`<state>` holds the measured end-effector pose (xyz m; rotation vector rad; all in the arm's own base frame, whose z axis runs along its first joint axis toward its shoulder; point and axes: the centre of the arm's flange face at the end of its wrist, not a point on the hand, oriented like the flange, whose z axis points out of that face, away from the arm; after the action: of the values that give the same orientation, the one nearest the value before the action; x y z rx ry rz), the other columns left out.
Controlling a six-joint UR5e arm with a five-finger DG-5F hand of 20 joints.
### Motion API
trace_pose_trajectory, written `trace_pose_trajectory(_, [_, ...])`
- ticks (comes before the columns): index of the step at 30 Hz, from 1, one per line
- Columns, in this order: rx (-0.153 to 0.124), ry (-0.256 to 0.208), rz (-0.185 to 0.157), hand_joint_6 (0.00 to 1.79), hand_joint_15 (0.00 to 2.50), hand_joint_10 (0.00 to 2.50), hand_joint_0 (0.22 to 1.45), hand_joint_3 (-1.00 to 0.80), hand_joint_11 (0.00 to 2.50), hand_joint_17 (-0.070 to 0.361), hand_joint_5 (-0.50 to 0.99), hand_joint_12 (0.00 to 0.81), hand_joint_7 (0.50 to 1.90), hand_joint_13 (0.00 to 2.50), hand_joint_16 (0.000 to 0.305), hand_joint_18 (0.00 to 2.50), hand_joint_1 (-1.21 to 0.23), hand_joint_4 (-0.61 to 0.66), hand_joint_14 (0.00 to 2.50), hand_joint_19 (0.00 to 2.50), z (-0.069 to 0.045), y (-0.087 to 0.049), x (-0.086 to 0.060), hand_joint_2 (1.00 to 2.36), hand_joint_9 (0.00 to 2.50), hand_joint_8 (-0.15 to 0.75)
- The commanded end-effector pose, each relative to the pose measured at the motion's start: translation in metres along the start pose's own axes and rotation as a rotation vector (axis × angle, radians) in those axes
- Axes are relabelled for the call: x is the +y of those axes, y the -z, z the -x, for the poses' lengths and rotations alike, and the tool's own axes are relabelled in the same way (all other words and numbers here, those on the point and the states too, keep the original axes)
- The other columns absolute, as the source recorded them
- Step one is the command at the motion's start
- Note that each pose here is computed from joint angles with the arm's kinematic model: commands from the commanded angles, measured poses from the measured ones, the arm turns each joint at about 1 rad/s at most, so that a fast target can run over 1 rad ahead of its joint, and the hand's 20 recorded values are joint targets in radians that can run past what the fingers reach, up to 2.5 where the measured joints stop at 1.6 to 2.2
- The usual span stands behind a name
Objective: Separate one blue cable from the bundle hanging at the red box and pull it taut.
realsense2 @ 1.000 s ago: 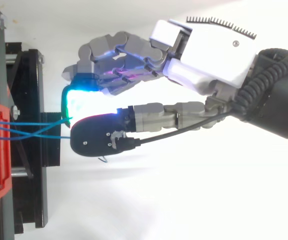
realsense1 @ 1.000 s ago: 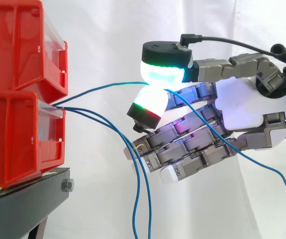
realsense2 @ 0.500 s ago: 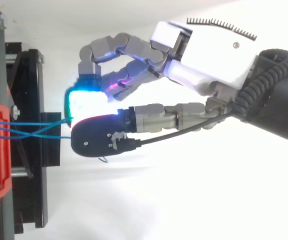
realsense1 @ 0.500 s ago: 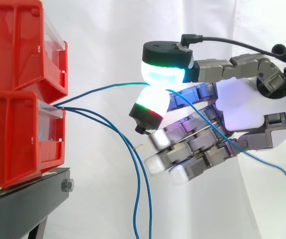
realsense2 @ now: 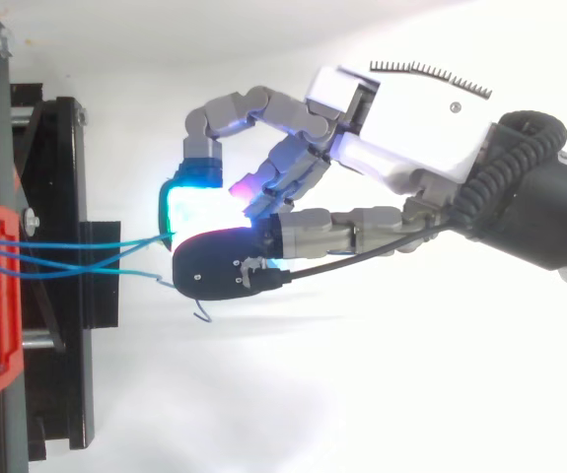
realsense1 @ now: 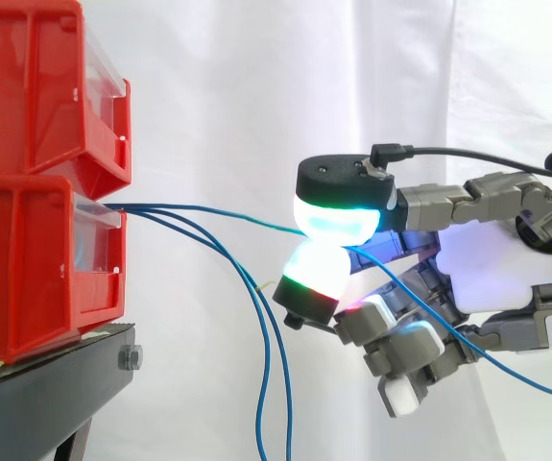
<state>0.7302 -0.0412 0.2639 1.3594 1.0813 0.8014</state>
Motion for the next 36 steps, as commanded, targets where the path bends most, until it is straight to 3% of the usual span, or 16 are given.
trace_pose_trajectory(1, [-0.003, -0.010, 0.015, 0.87, 1.63, 0.01, 0.64, -0.09, 1.36, 0.119, -0.15, 0.396, 1.36, 1.31, 0.053, 1.01, -0.74, 0.09, 0.00, 0.73, -0.0007, -0.0017, -0.0002, 1.02, 1.12, 0.350])
trace_pose_trajectory(4, [-0.003, -0.010, 0.015, 0.87, 1.71, 0.01, 0.65, -0.10, 1.54, 0.118, -0.15, 0.389, 1.36, 1.34, 0.053, 1.05, -0.74, 0.10, 0.04, 0.76, -0.0007, -0.0017, -0.0002, 1.02, 1.15, 0.337])
trace_pose_trajectory(9, [-0.003, -0.009, 0.014, 0.88, 1.69, 0.00, 0.65, -0.10, 1.64, 0.120, -0.15, 0.393, 1.34, 1.27, 0.053, 1.13, -0.74, 0.10, 0.58, 0.82, -0.0006, -0.0016, -0.0003, 1.02, 1.18, 0.339])
trace_pose_trajectory(10, [-0.003, -0.009, 0.014, 0.88, 1.65, 0.00, 0.65, -0.10, 1.65, 0.120, -0.15, 0.387, 1.35, 1.24, 0.054, 1.17, -0.74, 0.10, 0.78, 0.88, -0.0006, -0.0016, -0.0003, 1.02, 1.18, 0.343])
trace_pose_trajectory(19, [-0.003, -0.009, 0.014, 0.88, 1.64, 0.00, 0.66, -0.11, 1.66, 0.120, -0.15, 0.391, 1.34, 1.19, 0.053, 1.26, -0.74, 0.10, 1.20, 0.99, -0.0006, -0.0016, -0.0003, 1.02, 1.19, 0.337])
trace_pose_trajectory(20, [-0.002, -0.009, 0.014, 0.87, 1.63, 0.13, 0.66, -0.11, 1.68, 0.119, -0.15, 0.394, 1.34, 1.18, 0.053, 1.27, -0.74, 0.10, 1.32, 1.01, -0.0017, -0.0013, -0.0002, 1.02, 1.18, 0.335])
trace_pose_trajectory(27, [-0.003, -0.008, 0.013, 0.88, 1.63, 0.47, 0.67, -0.12, 1.68, 0.117, -0.15, 0.395, 1.32, 1.14, 0.052, 1.28, -0.74, 0.10, 1.51, 1.03, -0.0006, -0.0014, -0.0011, 1.02, 1.15, 0.327])
trace_pose_trajectory(36, [-0.003, -0.008, 0.013, 0.87, 1.65, 0.57, 0.67, -0.11, 1.66, 0.119, -0.15, 0.404, 1.33, 1.13, 0.053, 1.28, -0.74, 0.10, 1.54, 1.01, -0.0006, -0.0014, -0.0011, 1.03, 1.15, 0.326])
